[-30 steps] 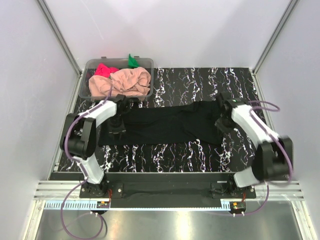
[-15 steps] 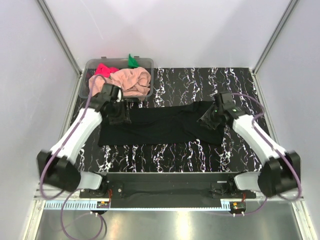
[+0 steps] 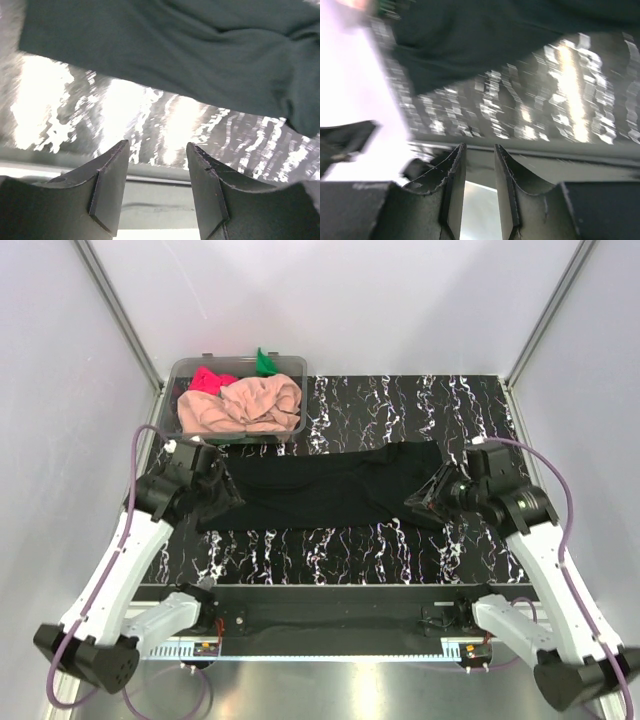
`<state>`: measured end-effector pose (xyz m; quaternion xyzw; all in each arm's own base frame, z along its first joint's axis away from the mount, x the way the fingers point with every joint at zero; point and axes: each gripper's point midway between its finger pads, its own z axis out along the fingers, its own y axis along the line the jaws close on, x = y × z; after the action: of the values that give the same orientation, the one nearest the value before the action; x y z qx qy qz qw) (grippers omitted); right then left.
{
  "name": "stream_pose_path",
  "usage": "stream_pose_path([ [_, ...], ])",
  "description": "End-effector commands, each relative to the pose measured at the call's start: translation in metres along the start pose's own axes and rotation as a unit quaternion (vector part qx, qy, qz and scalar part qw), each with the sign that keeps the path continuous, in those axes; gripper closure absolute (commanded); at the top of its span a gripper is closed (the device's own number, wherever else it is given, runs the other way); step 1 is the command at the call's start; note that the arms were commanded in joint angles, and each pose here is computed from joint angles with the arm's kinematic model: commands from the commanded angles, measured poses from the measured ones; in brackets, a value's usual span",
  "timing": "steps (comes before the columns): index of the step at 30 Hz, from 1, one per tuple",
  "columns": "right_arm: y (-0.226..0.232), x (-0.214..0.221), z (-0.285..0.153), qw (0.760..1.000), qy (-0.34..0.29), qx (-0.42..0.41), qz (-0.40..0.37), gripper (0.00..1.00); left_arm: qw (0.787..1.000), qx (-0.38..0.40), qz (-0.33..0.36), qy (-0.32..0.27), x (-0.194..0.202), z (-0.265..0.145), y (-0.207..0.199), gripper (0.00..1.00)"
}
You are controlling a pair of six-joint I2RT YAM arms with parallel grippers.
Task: Fold and stack the t-shirts
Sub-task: Fold the tshirt
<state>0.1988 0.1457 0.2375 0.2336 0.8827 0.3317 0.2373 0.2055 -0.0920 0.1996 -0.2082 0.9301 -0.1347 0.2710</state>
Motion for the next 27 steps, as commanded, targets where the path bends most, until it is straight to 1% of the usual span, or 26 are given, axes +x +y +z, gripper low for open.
stream_pose_path([
  [1,-0.013,-0.003,0.003,0.997,0.027,0.057,-0.054,0.64,0.996,-0.089,-0.016,0.001,-0.002,-0.005,0.023,0.46],
  [2,-0.002,-0.010,0.001,0.996,0.029,0.047,-0.067,0.63,0.996,-0.089,-0.018,-0.009,-0.004,-0.007,0.025,0.45],
  [3,-0.001,-0.014,0.006,0.996,0.034,0.059,-0.065,0.63,0.995,-0.095,-0.020,-0.018,-0.007,-0.005,0.027,0.44],
  [4,-0.006,-0.019,0.017,0.994,0.046,0.085,-0.058,0.64,0.994,-0.101,-0.030,-0.013,-0.007,0.000,0.030,0.44],
  [5,0.003,-0.026,0.019,0.994,0.045,0.081,-0.064,0.64,0.994,-0.105,-0.038,-0.002,-0.005,0.004,0.031,0.43],
  [6,0.006,-0.030,0.022,0.993,0.050,0.083,-0.066,0.64,0.993,-0.106,-0.040,0.024,0.002,0.012,0.029,0.44],
  [7,0.007,-0.035,0.033,0.992,0.058,0.089,-0.069,0.65,0.992,-0.111,-0.039,0.035,0.005,0.018,0.029,0.44],
  [9,0.008,-0.049,0.038,0.989,0.045,0.109,-0.085,0.66,0.991,-0.129,-0.029,0.035,0.005,0.025,0.034,0.44],
  [10,-0.006,-0.059,0.045,0.983,0.041,0.156,-0.090,0.64,0.991,-0.128,-0.024,0.028,0.002,0.030,0.034,0.44],
  [11,-0.016,-0.061,0.049,0.976,0.049,0.185,-0.100,0.63,0.991,-0.133,-0.011,0.029,0.003,0.034,0.039,0.44],
  [12,-0.026,-0.063,0.051,0.970,0.056,0.218,-0.090,0.62,0.990,-0.134,-0.009,0.035,0.004,0.036,0.040,0.44],
  [13,-0.036,-0.056,0.058,0.963,0.085,0.242,-0.077,0.63,0.990,-0.134,-0.010,0.043,0.004,0.041,0.041,0.44],
  [14,-0.035,-0.052,0.064,0.965,0.094,0.235,-0.063,0.63,0.990,-0.130,0.002,0.055,0.008,0.046,0.040,0.44],
  [15,-0.034,-0.051,0.069,0.968,0.093,0.229,-0.047,0.63,0.989,-0.134,0.005,0.057,0.007,0.050,0.042,0.44],
  [17,-0.030,-0.052,0.083,0.977,0.067,0.200,-0.016,0.63,0.987,-0.152,0.014,0.057,0.005,0.058,0.047,0.43],
  [19,-0.039,-0.057,0.097,0.975,0.055,0.213,-0.005,0.62,0.986,-0.157,0.008,0.063,0.004,0.068,0.051,0.43],
  [21,-0.048,-0.057,0.108,0.969,0.077,0.234,-0.015,0.62,0.983,-0.165,0.006,0.078,0.003,0.078,0.054,0.43],
  [22,-0.058,-0.057,0.119,0.961,0.096,0.256,-0.028,0.64,0.984,-0.164,0.007,0.077,0.000,0.082,0.052,0.43],
  [23,-0.063,-0.061,0.123,0.958,0.095,0.268,-0.036,0.67,0.981,-0.171,0.013,0.089,0.001,0.089,0.053,0.43],
  [25,-0.065,-0.078,0.129,0.955,0.069,0.282,-0.059,0.65,0.982,-0.168,0.018,0.088,-0.006,0.094,0.048,0.43],
  [27,-0.072,-0.090,0.133,0.950,0.056,0.295,-0.080,0.63,0.979,-0.179,0.016,0.094,-0.007,0.101,0.049,0.43],
])
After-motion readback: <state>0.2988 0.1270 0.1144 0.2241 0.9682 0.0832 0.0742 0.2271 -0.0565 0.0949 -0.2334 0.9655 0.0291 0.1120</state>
